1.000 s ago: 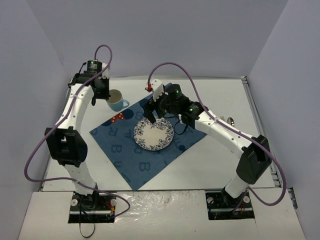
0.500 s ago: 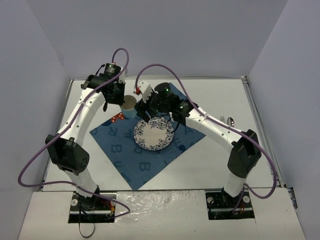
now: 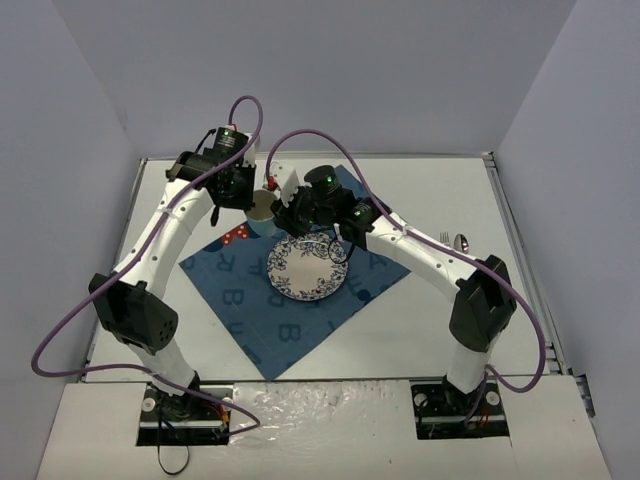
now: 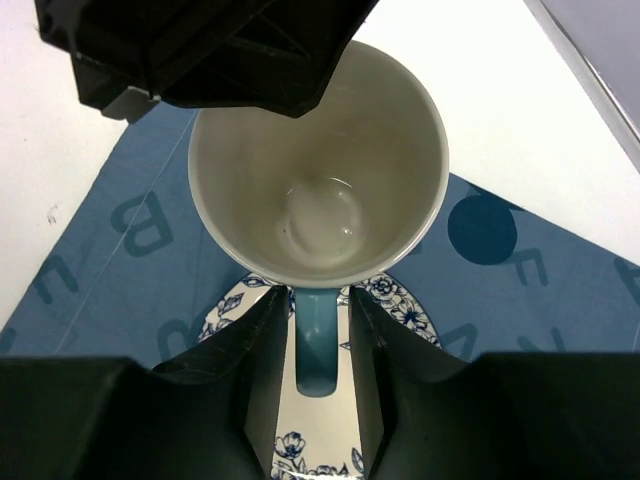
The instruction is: Set the dinner table for one person
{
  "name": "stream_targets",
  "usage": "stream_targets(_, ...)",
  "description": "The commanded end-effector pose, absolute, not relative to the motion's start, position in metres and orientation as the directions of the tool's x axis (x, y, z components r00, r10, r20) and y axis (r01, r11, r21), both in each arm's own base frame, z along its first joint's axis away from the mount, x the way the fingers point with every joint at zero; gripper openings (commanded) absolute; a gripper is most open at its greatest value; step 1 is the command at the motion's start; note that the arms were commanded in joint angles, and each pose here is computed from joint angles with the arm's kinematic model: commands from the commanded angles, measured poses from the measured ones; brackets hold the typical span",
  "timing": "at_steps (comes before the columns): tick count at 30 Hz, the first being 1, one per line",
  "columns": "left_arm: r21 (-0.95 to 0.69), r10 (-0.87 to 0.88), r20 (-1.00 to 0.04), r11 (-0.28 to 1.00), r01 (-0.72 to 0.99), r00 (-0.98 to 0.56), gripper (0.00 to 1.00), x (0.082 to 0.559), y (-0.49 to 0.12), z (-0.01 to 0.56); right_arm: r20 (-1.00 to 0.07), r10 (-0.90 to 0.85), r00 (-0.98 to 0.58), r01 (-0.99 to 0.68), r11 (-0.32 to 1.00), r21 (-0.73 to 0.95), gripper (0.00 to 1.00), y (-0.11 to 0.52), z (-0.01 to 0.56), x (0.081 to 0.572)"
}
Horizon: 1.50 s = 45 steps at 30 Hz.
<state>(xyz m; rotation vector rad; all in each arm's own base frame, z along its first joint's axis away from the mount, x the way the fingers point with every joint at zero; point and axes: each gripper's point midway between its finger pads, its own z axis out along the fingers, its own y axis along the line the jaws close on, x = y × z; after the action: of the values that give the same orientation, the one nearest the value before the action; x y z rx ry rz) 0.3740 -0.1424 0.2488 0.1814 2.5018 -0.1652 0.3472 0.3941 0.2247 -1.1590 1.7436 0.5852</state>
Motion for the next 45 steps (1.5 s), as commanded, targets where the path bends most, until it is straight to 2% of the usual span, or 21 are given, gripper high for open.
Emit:
stream_targets(1, -0.120, 0.043, -0.712, 0.976, 0.181, -0.700, 0.00, 0.371, -0.148, 0.302, -0.924, -0.381, -0.036, -0.889, 0.435, -0.145, 0.13, 0.404, 0.266, 0.352)
stream_targets(3, -0.112, 0.046, -0.713, 0.978, 0.178, -0.700, 0.00, 0.372, -0.147, 0.301, -0.924, -0.381, -0.031, -0.885, 0.440, -0.151, 0.04, 0.403, 0.269, 0.353)
stream_targets(7, -0.101, 0.035, -0.710, 0.983, 0.151, -0.703, 0.27, 0.371, -0.142, 0.297, -0.916, -0.401, -0.025, -0.869, 0.462, -0.179, 0.00, 0.395, 0.265, 0.360)
stream_targets(8, -0.097, 0.028, -0.711, 0.986, 0.137, -0.703, 0.40, 0.371, -0.139, 0.295, -0.911, -0.411, -0.019, -0.864, 0.465, -0.192, 0.00, 0.391, 0.262, 0.363)
stream_targets(11, -0.077, 0.009, -0.731, 0.993, 0.095, -0.683, 0.65, 0.372, -0.126, 0.301, -0.901, -0.433, -0.004, -0.848, 0.479, -0.227, 0.00, 0.379, 0.259, 0.372)
stream_targets(14, -0.071, -0.028, -0.759, 0.997, 0.040, -0.651, 0.82, 0.368, -0.102, 0.312, -0.903, -0.429, 0.008, -0.816, 0.520, -0.254, 0.00, 0.355, 0.263, 0.394)
stream_targets(18, -0.099, -0.105, -0.802, 0.994, -0.042, -0.588, 0.95, 0.364, -0.069, 0.313, -0.917, -0.397, 0.019, -0.785, 0.562, -0.260, 0.00, 0.320, 0.269, 0.428)
stream_targets(25, -0.159, -0.173, -0.831, 0.985, -0.073, -0.529, 0.97, 0.331, -0.047, 0.270, -0.924, -0.382, 0.036, -0.725, 0.626, -0.287, 0.00, 0.266, 0.256, 0.503)
stream_targets(30, -0.159, -0.173, -0.792, 0.984, -0.076, -0.586, 0.97, 0.312, -0.046, 0.206, -0.923, -0.382, 0.046, -0.701, 0.646, -0.302, 0.00, 0.247, 0.244, 0.556)
stream_targets(34, -0.154, -0.165, -0.797, 0.986, -0.068, -0.581, 0.97, 0.311, -0.045, 0.191, -0.919, -0.391, 0.047, -0.684, 0.658, -0.315, 0.00, 0.238, 0.231, 0.589)
stream_targets(39, -0.131, -0.141, -0.797, 0.990, -0.060, -0.587, 0.97, 0.311, -0.043, 0.179, -0.925, -0.376, 0.047, -0.680, 0.667, -0.305, 0.00, 0.230, 0.220, 0.614)
stream_targets(45, -0.119, -0.137, -0.791, 0.990, -0.070, -0.596, 0.97, 0.310, -0.041, 0.170, -0.933, -0.356, 0.052, -0.704, 0.649, -0.287, 0.00, 0.234, 0.212, 0.622)
